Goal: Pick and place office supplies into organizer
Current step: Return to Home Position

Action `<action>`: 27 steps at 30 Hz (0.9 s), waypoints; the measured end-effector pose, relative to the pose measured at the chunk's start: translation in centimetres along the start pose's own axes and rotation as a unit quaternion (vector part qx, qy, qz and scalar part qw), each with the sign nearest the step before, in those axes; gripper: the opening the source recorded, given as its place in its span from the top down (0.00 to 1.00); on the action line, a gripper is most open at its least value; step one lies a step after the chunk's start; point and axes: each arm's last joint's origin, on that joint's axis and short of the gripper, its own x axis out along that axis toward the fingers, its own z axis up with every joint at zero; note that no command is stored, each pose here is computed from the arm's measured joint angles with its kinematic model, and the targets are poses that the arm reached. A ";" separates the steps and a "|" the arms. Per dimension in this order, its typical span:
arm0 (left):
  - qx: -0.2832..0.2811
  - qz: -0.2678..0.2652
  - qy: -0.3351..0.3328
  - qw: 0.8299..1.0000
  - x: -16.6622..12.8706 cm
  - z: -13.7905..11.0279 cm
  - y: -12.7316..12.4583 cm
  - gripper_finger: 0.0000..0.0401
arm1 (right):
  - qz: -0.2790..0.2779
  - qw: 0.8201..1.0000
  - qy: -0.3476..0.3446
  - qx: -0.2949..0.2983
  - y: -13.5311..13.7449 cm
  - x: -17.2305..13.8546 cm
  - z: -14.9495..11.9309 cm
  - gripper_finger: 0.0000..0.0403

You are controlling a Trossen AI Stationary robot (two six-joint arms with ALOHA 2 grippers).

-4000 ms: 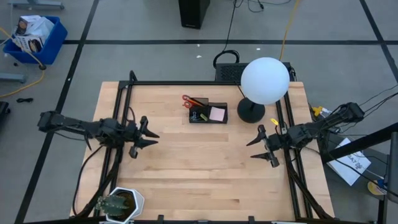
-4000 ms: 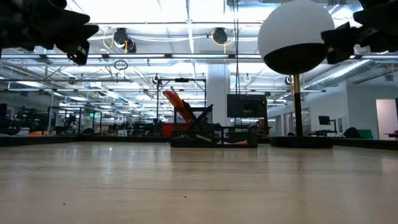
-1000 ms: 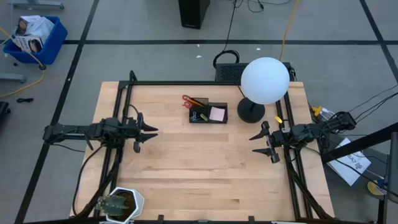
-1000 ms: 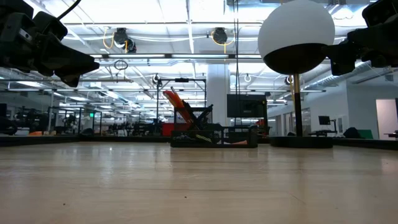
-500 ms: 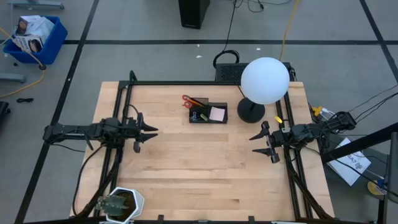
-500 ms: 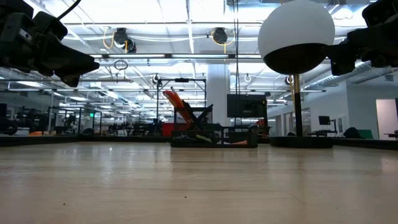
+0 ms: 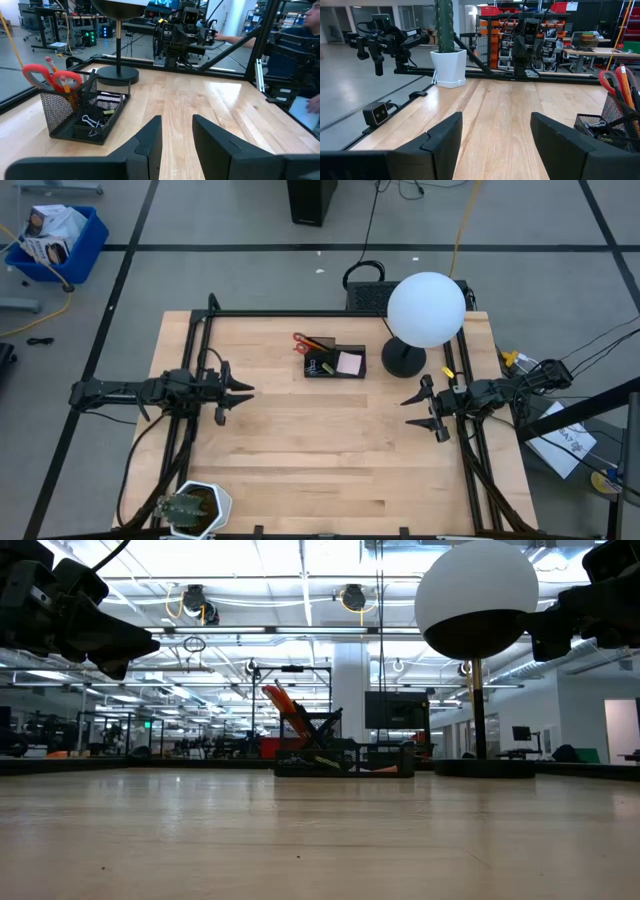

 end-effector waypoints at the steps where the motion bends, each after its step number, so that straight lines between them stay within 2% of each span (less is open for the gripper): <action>1: 0.000 0.000 0.000 1.000 0.0 0.0 0.0 0.72 | 0.000 1.000 0.000 0.000 0.0 0.0 0.0 0.43; 27: 0.000 0.000 0.000 1.000 0.0 0.0 0.0 0.72 | 0.000 1.000 0.000 0.000 0.0 0.0 0.0 0.44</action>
